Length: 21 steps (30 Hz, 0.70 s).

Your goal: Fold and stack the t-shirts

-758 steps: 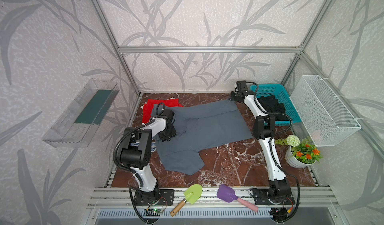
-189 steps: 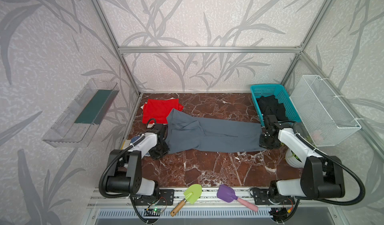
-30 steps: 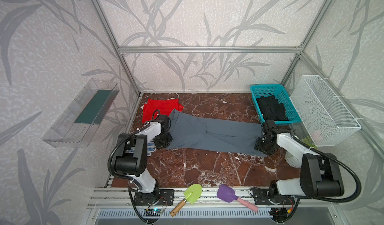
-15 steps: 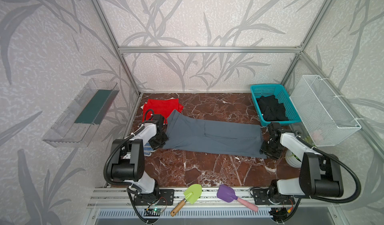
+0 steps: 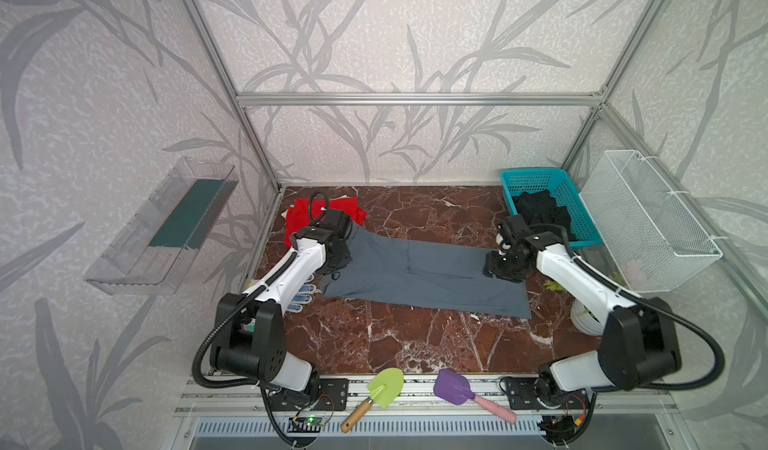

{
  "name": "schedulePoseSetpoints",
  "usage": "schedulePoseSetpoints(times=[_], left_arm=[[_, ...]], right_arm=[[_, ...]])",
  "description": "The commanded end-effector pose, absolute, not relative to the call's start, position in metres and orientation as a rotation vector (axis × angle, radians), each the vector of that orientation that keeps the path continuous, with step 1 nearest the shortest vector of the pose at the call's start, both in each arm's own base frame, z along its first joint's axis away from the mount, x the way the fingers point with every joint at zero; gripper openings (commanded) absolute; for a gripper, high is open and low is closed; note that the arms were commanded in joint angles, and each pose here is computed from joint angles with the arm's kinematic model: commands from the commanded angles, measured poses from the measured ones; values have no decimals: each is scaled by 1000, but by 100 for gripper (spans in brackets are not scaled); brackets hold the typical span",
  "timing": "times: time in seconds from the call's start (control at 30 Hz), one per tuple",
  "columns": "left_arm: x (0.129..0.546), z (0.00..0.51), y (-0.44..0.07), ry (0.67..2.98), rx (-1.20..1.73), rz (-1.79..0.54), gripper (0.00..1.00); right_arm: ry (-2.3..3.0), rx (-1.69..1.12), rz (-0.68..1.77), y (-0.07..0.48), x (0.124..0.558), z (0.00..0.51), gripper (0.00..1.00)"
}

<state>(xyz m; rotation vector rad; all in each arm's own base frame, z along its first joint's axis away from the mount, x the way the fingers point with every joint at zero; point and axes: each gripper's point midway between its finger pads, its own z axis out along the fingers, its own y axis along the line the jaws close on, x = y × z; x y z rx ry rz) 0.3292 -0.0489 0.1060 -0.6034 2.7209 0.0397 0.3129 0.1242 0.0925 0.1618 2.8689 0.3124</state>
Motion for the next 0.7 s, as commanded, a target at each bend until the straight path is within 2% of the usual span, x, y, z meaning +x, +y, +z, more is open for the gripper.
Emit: schedulePoseSetpoints(times=[0.0,0.1,0.27,0.5,0.67], left_arm=[[341,90,-78,2775,-560,-38,29],[349,77,-92,2807,-513,-13,31],[355,57,-103,2856,-504,-18,33],[348,28,-123,2938,-473,-30,35],[352,14,-163,2983,-381,-96,37]], right_arm=[[2845,34,408,162,341,79,58],[2872,40,398,169,358,54,58],[2935,77,304,158,360,26,58],[3058,293,183,103,332,-2,58],[3086,404,164,69,304,-4,58]])
